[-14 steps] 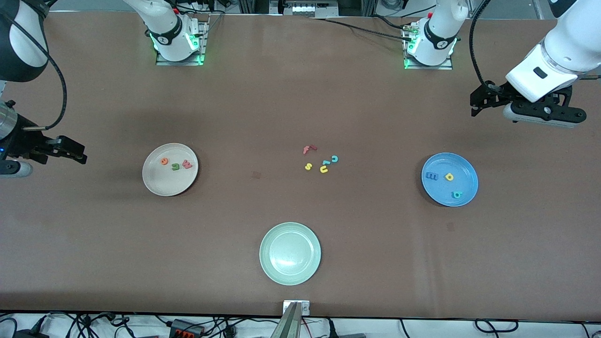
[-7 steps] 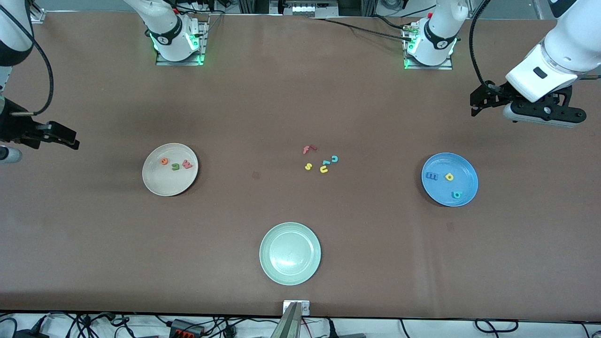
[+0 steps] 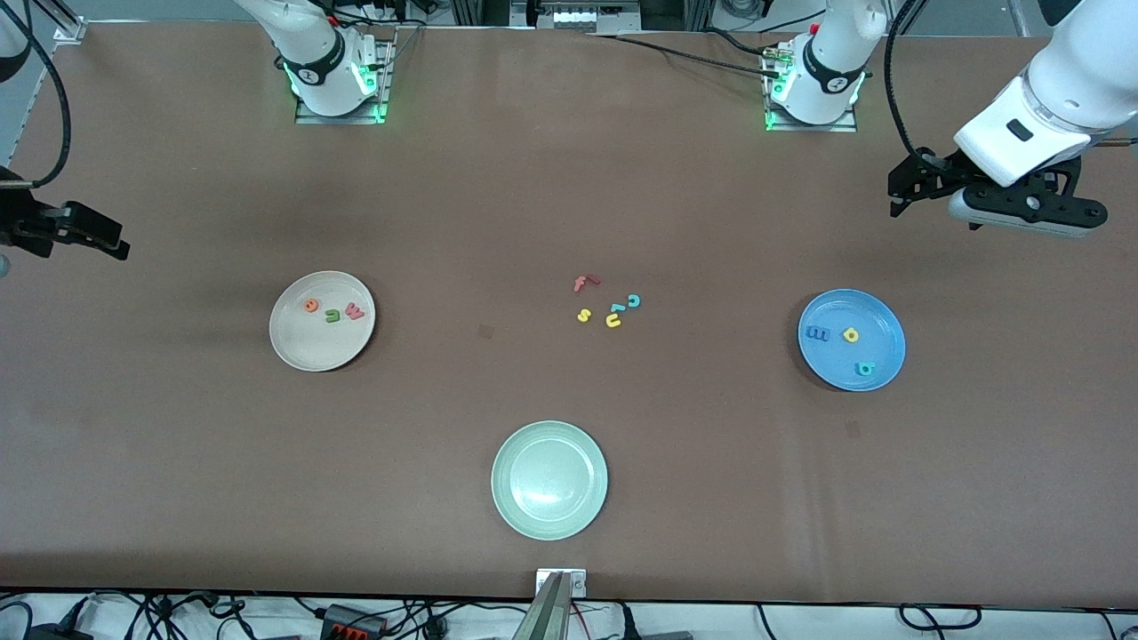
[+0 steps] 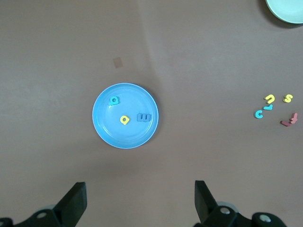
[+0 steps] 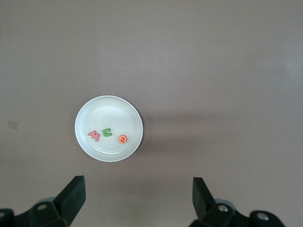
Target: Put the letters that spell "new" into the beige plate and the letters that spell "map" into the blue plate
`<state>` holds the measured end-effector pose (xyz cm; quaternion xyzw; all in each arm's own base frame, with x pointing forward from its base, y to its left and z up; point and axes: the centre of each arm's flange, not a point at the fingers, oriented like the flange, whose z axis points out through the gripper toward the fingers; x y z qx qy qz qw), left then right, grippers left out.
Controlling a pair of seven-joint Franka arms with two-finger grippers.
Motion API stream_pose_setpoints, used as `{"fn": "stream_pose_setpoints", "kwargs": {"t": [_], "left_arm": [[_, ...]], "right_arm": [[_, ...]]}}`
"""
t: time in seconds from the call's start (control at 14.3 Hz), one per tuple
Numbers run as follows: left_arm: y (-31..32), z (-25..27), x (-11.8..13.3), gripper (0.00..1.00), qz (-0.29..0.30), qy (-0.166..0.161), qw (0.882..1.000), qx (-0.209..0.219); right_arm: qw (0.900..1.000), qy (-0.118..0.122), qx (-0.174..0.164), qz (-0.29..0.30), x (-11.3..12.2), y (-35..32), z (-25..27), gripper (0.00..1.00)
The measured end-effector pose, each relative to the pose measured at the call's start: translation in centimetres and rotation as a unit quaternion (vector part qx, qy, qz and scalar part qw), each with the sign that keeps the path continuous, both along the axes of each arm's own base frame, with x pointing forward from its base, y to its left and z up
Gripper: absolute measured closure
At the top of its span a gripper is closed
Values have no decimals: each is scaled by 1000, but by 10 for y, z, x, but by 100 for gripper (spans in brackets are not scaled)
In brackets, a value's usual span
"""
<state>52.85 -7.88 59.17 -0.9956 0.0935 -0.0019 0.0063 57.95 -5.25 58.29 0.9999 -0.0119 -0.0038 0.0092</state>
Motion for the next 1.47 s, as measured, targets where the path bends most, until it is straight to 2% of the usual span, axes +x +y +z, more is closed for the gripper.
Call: {"fn": "stream_pose_setpoints", "kwargs": {"t": [0.49, 0.98, 1.47], "left_arm": [[5, 3, 2, 0, 2, -3, 1000, -1], [4, 9, 17, 0, 2, -12, 1000, -4], [4, 11, 20, 0, 2, -15, 1000, -5]], "right_arm": [[1000, 2, 4, 3, -27, 3, -2, 0], [1000, -1, 4, 2, -28, 3, -2, 0], [1000, 0, 4, 0, -29, 1, -2, 0]]}}
